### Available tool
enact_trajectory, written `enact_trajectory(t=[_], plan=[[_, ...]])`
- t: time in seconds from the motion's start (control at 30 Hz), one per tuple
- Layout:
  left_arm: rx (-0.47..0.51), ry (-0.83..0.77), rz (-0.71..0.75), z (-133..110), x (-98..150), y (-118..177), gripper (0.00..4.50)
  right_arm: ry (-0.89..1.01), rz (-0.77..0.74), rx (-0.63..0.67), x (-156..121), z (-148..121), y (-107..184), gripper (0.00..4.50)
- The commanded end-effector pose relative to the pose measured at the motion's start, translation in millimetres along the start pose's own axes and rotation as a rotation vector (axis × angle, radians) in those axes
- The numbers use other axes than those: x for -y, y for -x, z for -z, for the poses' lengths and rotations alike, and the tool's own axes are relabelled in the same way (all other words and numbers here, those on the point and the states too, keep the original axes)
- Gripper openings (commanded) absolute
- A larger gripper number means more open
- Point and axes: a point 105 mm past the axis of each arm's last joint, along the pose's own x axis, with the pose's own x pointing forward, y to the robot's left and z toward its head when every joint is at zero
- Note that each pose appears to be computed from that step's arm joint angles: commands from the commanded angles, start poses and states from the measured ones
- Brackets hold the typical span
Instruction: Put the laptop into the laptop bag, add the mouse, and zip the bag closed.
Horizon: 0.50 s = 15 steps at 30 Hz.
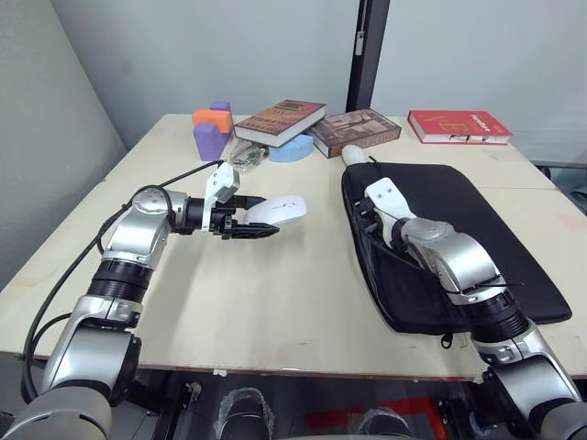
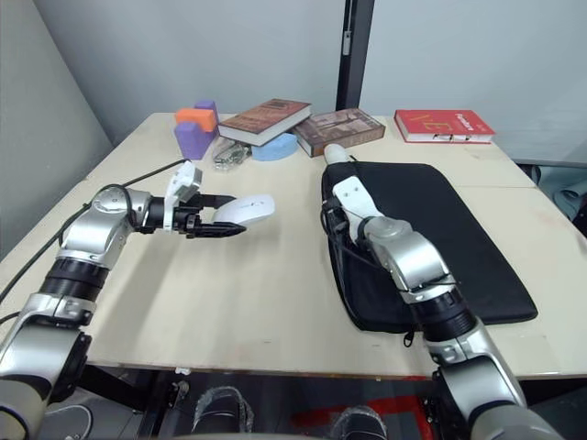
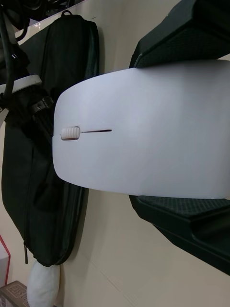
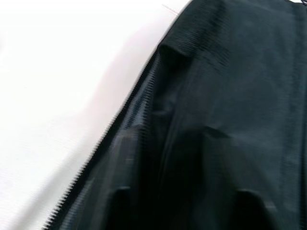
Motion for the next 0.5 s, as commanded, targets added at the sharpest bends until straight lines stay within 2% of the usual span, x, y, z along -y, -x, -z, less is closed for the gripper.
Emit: enact_trajectory(t=[0.03, 0.07, 0.23, 0.37, 0.5], plan=[[0.023, -0.04, 0.001, -10, -1, -1, 2.85, -0.012, 0.022, -0.089, 4, 24, -1, 0.29], [0.025, -0.038, 0.004, -9, -1, -2, 2.85, -0.013, 0.02, -0.091, 4, 25, 0, 0.01], [0.023, -0.042, 0.002, -6, -2, -9, 2.85, -0.085, -0.006, -0.058, 4, 13, 6, 0.01], [0.061, -0.045, 0.006, -10, -2, -18, 2.85, -0.083, 0.029, 0.011, 23, -11, 17, 0.01], [0.065, -0.037, 0.019, -8, -1, -27, 2.85, -0.098, -0.042, 0.079, 27, -35, 34, 0.01]])
